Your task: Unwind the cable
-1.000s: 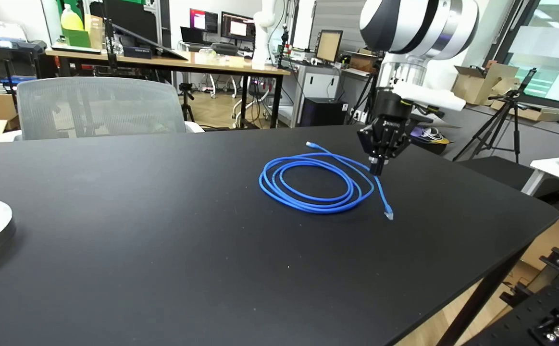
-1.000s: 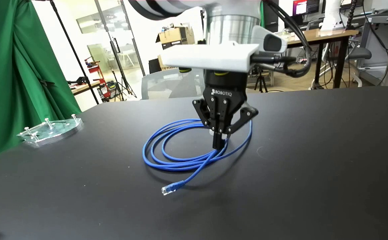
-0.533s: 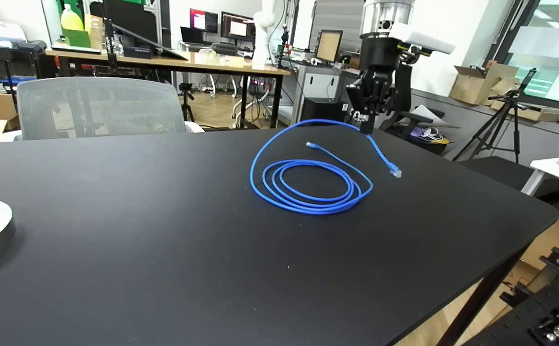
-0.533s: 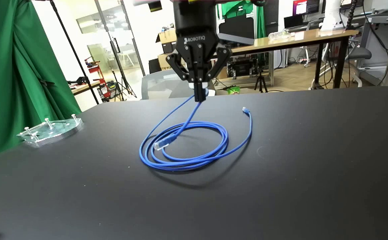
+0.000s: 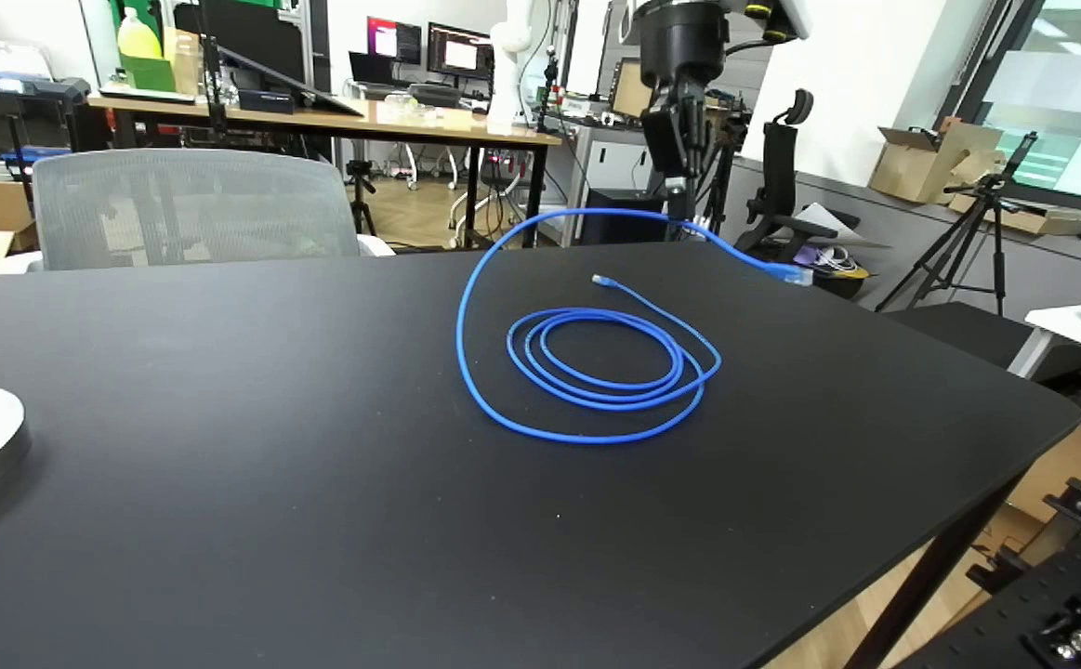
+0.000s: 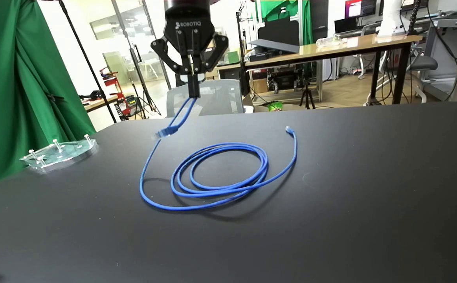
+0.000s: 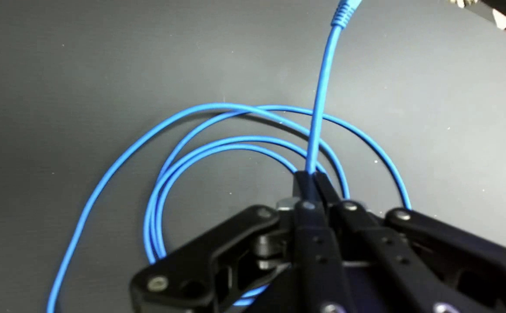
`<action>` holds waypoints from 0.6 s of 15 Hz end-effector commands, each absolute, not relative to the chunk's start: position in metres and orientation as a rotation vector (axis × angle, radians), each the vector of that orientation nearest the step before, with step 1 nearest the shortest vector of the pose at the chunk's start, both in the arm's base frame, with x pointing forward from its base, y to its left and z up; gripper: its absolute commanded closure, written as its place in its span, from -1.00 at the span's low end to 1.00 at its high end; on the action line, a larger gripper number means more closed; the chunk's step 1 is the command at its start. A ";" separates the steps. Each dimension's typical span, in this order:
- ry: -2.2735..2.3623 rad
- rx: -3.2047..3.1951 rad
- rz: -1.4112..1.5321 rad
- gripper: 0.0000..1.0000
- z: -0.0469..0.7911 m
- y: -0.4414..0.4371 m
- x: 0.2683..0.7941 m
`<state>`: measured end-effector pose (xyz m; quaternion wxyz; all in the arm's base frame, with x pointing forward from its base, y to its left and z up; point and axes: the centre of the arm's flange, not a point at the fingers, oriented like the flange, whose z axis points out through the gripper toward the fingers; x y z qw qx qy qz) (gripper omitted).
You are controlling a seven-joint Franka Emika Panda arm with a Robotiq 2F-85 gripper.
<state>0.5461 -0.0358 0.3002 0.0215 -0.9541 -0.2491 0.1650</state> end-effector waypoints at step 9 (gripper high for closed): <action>-1.630 -2.642 0.968 0.98 0.288 0.027 0.579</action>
